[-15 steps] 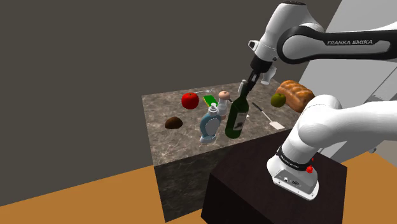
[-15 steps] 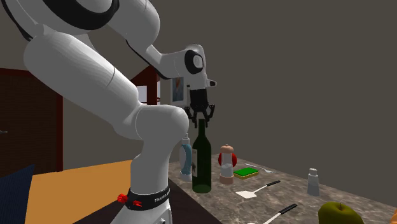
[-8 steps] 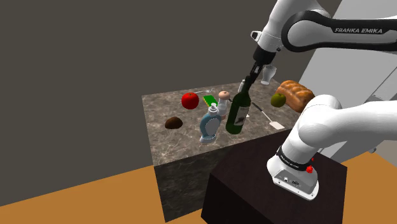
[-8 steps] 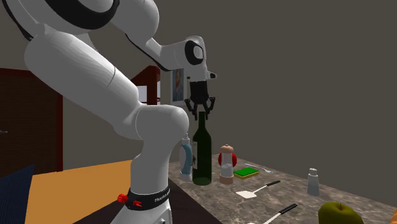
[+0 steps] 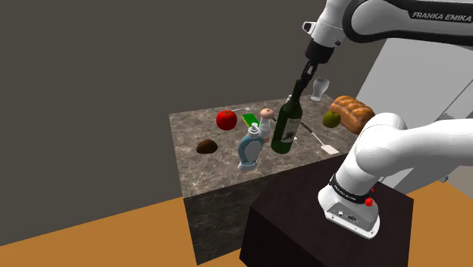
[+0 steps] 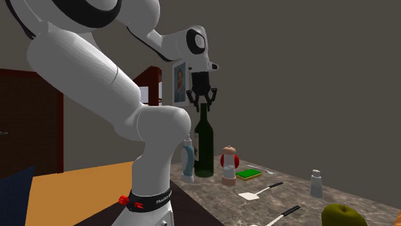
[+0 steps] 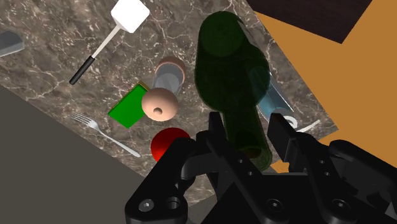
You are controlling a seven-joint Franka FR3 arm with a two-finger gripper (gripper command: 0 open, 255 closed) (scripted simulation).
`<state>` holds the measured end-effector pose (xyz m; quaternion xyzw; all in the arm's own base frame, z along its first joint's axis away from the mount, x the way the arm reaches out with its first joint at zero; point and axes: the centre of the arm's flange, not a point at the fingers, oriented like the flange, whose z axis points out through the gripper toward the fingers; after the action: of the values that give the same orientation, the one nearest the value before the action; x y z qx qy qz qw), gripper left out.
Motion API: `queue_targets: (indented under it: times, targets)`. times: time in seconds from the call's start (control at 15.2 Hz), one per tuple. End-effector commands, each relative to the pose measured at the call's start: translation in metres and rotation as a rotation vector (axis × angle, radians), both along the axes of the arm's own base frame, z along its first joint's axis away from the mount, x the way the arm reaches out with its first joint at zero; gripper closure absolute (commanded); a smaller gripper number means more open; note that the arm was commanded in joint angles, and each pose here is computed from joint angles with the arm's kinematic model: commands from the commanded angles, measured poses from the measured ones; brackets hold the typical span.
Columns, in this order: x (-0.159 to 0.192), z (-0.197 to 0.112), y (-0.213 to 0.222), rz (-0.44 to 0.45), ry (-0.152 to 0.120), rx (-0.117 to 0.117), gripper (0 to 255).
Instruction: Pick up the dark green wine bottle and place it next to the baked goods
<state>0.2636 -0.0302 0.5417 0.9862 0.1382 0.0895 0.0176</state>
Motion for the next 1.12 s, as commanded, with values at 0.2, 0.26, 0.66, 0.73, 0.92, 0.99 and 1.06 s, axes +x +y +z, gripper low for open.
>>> queue_targets:
  times: [0.2,0.26,0.66,0.73,0.92,0.99,1.06]
  targets:
    - [0.000,0.026,0.000,0.000,0.000,0.000,255]
    - [0.000,0.031,0.000,0.000,0.000,0.000,255]
    - [0.000,0.063,0.000,0.000,0.000,0.000,255]
    - [0.000,0.068,0.000,0.000,0.000,0.000,255]
    - [0.000,0.084,0.000,0.000,0.000,0.000,255]
    - [0.000,0.089,0.000,0.000,0.000,0.000,255]
    - [0.000,0.094,0.000,0.000,0.000,0.000,255]
